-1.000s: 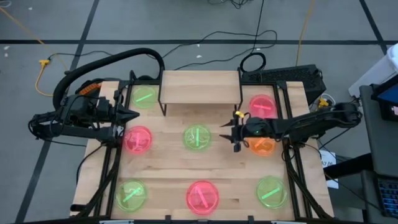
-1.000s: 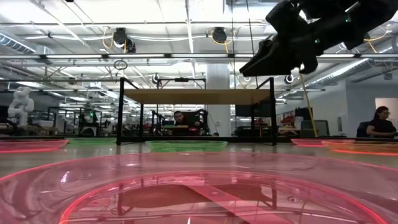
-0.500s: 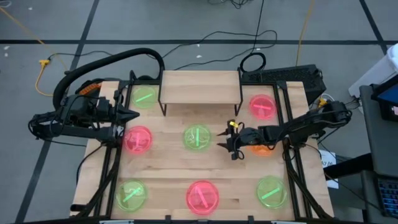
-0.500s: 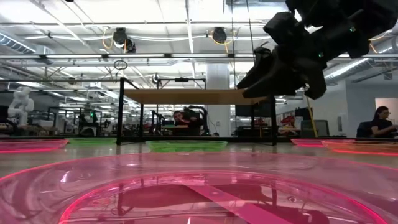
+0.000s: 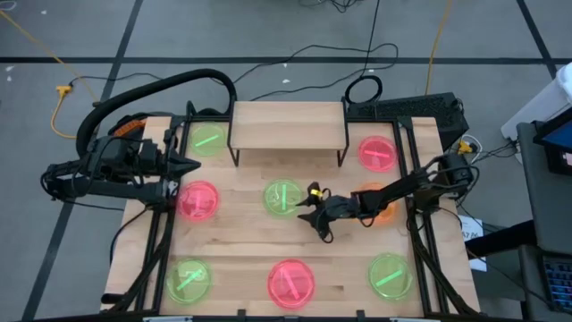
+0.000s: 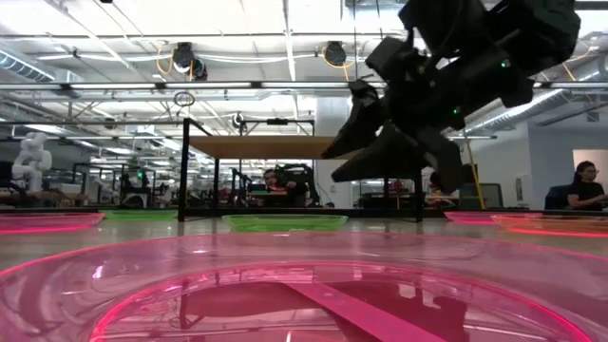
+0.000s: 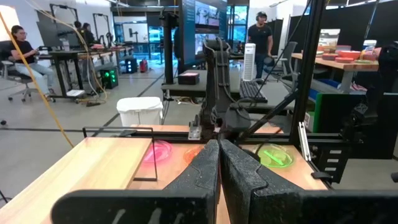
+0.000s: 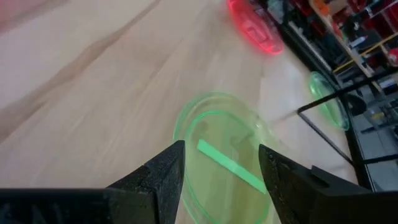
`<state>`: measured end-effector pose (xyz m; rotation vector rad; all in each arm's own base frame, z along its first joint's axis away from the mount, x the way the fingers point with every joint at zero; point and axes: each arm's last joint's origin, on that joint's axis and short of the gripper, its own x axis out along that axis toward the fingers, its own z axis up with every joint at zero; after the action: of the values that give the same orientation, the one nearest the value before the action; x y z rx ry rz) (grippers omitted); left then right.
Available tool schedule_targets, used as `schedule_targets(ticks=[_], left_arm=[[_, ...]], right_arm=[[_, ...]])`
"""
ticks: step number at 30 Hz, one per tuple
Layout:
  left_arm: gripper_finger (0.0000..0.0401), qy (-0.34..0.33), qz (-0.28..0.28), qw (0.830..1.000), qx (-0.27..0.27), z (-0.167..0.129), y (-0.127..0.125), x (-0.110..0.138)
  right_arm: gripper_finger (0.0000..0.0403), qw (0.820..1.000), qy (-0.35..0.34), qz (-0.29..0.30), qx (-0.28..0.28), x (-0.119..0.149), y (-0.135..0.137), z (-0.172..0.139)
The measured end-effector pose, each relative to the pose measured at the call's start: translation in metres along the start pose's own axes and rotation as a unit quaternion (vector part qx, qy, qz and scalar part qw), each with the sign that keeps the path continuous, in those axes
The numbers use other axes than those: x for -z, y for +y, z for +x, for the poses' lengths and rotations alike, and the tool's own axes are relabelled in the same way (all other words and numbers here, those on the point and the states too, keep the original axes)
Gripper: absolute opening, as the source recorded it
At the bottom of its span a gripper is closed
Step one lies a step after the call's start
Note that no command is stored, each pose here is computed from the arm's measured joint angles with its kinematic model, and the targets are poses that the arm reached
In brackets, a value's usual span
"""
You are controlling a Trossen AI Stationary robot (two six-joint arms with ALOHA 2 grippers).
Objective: Place and stack plates onto a shelf
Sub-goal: Put the green plate on the shelf
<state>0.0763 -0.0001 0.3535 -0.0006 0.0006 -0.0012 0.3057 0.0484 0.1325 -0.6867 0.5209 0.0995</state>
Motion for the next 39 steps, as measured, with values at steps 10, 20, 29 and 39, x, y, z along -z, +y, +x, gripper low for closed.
schedule_targets(ticks=[10, 20, 29, 39], left_arm=[[0.0021, 0.000, 0.000, 1.000, 0.000, 0.000, 0.000, 0.000], [0.0021, 0.000, 0.000, 1.000, 0.000, 0.000, 0.000, 0.000], [0.0021, 0.000, 0.000, 1.000, 0.000, 0.000, 0.000, 0.000], [0.0021, 0.000, 0.000, 1.000, 0.000, 0.000, 0.000, 0.000]], right_arm=[[0.0181, 0.998, 0.054, -0.016, -0.038, 0.013, 0.012, 0.015], [0.0181, 0.996, 0.083, -0.003, -0.032, 0.029, 0.005, 0.023], [0.0175, 0.996, 0.090, -0.013, -0.027, 0.033, 0.000, 0.024], [0.0096, 0.995, 0.089, -0.013, -0.041, 0.034, 0.001, 0.024]])
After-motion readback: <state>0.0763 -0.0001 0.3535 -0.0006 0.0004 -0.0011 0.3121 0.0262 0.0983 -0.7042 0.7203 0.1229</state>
